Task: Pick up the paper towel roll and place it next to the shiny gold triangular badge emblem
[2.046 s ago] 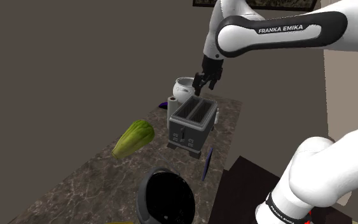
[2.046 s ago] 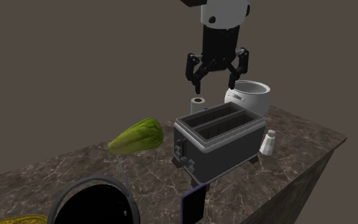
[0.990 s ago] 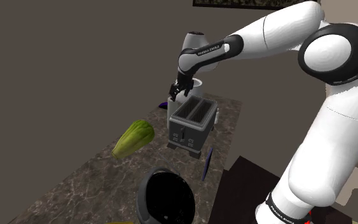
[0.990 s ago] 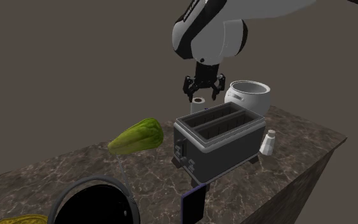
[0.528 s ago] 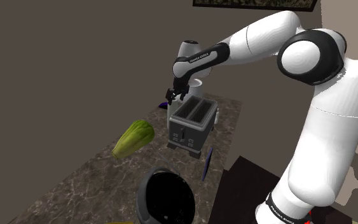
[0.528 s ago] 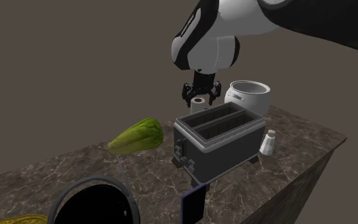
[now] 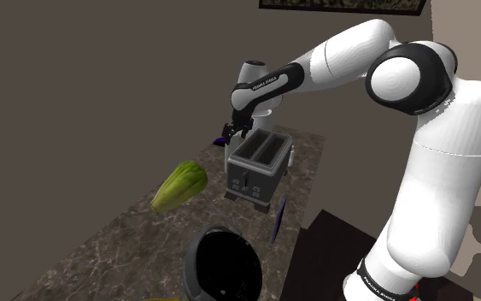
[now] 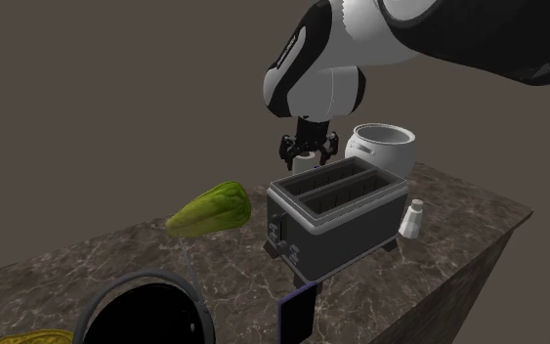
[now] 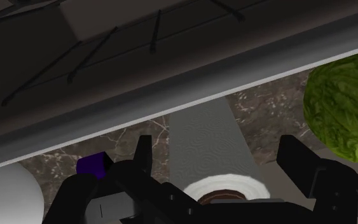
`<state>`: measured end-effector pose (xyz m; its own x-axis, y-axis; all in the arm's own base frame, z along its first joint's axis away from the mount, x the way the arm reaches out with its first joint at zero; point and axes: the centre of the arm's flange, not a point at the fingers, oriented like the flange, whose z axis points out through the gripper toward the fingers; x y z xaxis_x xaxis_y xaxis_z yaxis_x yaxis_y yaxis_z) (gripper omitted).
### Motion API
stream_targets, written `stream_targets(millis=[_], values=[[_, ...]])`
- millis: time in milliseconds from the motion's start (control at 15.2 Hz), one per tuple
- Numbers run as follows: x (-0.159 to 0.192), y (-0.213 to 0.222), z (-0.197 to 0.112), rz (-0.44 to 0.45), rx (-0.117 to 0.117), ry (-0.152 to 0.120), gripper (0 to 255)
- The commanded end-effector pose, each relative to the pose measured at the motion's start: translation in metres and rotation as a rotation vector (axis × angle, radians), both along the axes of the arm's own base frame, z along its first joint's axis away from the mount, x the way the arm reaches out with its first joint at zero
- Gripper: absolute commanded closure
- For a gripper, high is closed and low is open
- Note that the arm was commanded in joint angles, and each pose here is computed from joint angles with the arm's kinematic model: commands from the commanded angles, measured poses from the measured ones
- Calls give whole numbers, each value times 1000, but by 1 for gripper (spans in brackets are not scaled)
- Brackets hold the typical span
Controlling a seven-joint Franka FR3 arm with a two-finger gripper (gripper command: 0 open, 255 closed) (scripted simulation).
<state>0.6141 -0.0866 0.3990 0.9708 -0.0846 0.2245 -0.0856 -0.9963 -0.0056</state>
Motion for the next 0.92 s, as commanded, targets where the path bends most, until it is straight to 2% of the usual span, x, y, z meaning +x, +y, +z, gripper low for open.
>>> stream_targets(millis=[0,66,132,726,858], values=[[0,0,0,0,0,0,0],[0,0,0,0,0,0,0],[0,0,0,0,0,0,255],[0,0,0,0,0,0,255],[0,0,10,0,0,0,255]])
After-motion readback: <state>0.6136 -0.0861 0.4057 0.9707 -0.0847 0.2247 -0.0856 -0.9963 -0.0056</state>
